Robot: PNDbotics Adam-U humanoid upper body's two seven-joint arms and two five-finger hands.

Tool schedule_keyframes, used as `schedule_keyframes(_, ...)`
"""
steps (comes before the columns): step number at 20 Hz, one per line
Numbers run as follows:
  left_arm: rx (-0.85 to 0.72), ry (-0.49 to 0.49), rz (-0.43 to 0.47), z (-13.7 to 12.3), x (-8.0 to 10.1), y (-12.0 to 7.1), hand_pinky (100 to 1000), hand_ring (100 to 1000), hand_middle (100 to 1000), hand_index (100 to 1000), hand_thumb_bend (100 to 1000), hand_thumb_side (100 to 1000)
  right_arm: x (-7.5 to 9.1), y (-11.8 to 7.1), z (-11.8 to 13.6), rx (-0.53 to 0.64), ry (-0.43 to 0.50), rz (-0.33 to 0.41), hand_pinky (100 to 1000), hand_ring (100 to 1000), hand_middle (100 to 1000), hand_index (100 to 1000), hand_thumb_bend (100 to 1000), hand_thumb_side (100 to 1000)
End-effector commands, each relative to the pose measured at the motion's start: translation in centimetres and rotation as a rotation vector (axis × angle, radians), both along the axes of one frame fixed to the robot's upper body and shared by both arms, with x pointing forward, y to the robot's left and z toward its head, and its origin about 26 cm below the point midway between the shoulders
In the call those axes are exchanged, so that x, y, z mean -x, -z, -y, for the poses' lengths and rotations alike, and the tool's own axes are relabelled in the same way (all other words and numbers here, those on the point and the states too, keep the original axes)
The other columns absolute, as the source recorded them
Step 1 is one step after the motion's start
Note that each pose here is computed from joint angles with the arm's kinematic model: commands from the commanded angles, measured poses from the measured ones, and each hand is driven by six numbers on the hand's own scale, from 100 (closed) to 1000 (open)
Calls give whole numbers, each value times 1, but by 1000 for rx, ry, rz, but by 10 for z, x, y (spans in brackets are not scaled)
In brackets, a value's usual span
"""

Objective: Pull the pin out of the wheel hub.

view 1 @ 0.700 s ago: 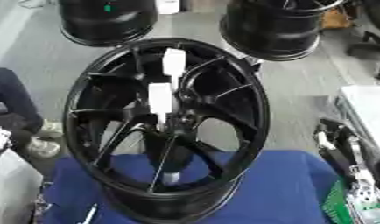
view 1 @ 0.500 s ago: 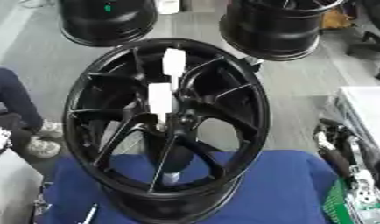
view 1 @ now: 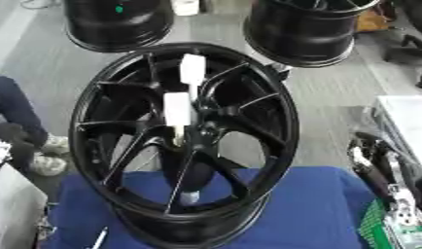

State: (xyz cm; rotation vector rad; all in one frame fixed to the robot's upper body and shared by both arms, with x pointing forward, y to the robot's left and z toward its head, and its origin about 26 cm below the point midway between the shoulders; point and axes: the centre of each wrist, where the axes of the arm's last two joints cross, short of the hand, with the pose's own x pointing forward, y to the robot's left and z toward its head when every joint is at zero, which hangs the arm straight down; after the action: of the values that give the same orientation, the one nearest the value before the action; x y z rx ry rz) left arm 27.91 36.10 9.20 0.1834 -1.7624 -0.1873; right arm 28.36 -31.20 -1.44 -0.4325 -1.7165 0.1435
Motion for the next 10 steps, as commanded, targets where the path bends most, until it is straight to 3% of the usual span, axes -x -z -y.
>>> schedule_keyframes(1, -155, 20, 138, -23, -8, -49, 685, 586, 590, 689, 514, 498, -2, -10, 6, 28, -1, 25, 701, 617, 607, 785, 100, 524)
schedule_keyframes(5, -401, 95, 283, -46, -29, -111, 694, 594, 600, 709, 520, 481, -1, -9, 7, 36, -4, 19, 701, 617, 607, 785, 100, 527)
schedule_keyframes(10, -704, 259, 354, -55, -63, -177, 713, 610, 616, 738, 549, 479, -1, -8, 7, 49, -21, 13, 701, 617, 607, 785, 100, 521)
